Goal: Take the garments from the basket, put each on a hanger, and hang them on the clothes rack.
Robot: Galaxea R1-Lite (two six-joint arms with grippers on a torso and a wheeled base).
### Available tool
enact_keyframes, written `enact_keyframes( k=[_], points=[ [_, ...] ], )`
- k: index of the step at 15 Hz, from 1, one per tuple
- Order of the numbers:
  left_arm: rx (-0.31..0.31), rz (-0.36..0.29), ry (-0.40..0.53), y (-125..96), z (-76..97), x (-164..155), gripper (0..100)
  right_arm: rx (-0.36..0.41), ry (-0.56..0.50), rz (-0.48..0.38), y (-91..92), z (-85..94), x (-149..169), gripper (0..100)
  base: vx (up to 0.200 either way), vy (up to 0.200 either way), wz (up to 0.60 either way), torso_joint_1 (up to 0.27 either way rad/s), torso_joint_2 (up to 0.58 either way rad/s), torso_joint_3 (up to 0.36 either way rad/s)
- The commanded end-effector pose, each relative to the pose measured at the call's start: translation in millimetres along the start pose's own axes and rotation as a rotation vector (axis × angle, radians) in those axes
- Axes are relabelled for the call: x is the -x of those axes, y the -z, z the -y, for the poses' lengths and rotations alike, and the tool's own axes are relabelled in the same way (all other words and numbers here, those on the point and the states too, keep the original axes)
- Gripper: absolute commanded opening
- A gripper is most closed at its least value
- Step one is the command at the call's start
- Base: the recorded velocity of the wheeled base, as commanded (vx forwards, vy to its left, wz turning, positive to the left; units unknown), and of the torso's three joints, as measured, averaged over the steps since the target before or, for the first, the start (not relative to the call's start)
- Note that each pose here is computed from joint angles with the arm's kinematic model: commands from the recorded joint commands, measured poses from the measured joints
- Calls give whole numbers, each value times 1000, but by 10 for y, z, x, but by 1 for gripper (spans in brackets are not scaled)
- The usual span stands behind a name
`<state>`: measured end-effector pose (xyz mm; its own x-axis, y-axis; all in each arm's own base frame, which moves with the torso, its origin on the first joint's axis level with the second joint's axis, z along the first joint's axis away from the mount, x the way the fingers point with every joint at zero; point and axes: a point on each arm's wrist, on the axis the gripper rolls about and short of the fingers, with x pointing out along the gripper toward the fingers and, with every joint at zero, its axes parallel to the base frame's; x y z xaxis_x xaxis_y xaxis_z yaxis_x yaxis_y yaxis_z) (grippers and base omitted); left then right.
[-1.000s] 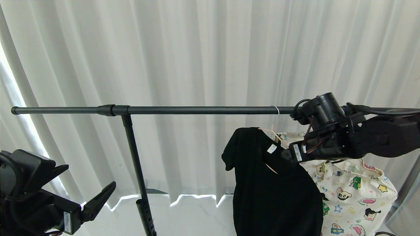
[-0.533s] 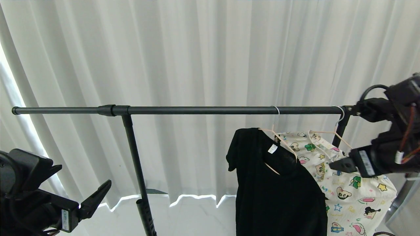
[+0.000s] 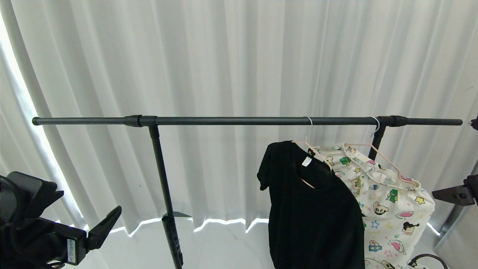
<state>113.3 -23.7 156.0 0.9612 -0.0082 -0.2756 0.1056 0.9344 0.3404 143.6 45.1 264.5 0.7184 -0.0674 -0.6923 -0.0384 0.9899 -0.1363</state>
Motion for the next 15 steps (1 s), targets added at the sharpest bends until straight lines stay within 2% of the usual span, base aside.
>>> enact_keyframes(
  k=[1, 11, 15],
  points=[
    [4, 1, -14, 41, -14, 41, 100, -5, 4, 0, 8, 12, 7, 100, -200, 0, 0, -7, -7, 2],
    [10, -5, -35, 101, -31, 82, 100, -26, 27, 2, 102, 83, 49, 100, -200, 0, 0, 4, 2, 6],
    [13, -15, -40, 132, -30, 88, 100, -28, 27, 7, 201, 106, 92, 100, 0, 0, 0, 0, 0, 0]
  ],
)
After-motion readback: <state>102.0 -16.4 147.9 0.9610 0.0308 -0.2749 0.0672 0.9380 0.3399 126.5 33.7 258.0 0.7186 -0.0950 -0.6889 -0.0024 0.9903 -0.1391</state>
